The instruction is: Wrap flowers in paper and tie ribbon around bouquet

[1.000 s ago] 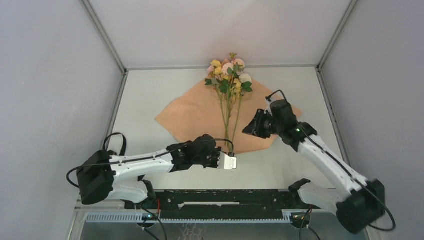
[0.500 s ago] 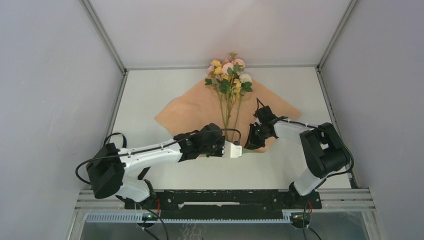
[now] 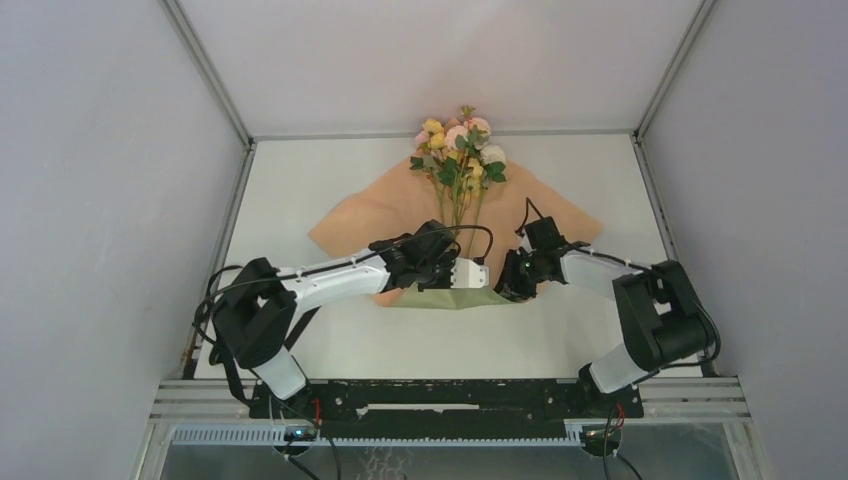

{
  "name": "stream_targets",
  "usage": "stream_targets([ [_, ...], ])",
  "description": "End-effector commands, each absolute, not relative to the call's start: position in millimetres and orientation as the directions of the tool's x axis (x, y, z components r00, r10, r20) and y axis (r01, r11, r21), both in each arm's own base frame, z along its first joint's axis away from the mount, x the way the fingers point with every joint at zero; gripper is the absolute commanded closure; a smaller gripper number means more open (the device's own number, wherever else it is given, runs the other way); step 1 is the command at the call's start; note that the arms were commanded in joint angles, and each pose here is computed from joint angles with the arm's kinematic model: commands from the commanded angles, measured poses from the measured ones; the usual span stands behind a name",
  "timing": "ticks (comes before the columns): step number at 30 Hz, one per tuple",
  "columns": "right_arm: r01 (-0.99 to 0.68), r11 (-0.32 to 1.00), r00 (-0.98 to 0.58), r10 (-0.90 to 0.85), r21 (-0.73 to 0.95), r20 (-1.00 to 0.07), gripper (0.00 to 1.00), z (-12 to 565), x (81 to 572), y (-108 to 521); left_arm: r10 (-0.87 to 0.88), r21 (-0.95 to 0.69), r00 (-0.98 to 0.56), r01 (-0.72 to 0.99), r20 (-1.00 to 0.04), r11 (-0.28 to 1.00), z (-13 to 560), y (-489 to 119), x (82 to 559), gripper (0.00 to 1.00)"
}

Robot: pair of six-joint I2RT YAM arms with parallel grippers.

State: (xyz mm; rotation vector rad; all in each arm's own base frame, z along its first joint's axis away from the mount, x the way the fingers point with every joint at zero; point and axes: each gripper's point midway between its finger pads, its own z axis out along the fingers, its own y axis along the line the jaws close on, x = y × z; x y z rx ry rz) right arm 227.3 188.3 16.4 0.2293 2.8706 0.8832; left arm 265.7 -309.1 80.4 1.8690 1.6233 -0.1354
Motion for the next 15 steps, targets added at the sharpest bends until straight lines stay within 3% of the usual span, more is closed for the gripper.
stream_targets([
  [1, 0.057, 0.803, -0.960, 0.206, 0.593, -0.187, 0.72, 48.2, 238.6, 171.8, 0.823, 0.398, 0.265, 0.916, -0.503, -0.052, 92.8, -321.7, 275.8, 1.00],
  [6, 0.055, 0.804, -0.909, 0.285, 0.592, -0.303, 0.54, 73.6, 259.4, 141.4, 0.821, 0.373, 0.249, 0.927, -0.513, -0.048, 90.5, -321.3, 280.2, 1.00],
  [9, -0.053, 0.764, -0.895, 0.249, 0.643, -0.370, 0.43, 94.0, 264.5, 151.1, 0.819, 0.352, 0.239, 0.935, -0.522, -0.048, 91.3, -322.2, 279.2, 1.00],
  [15, -0.210, 0.672, -0.874, 0.195, 0.710, -0.444, 0.36, 110.6, 261.6, 169.8, 0.821, 0.333, 0.213, 0.942, -0.530, -0.030, 91.7, -321.7, 283.3, 1.00],
])
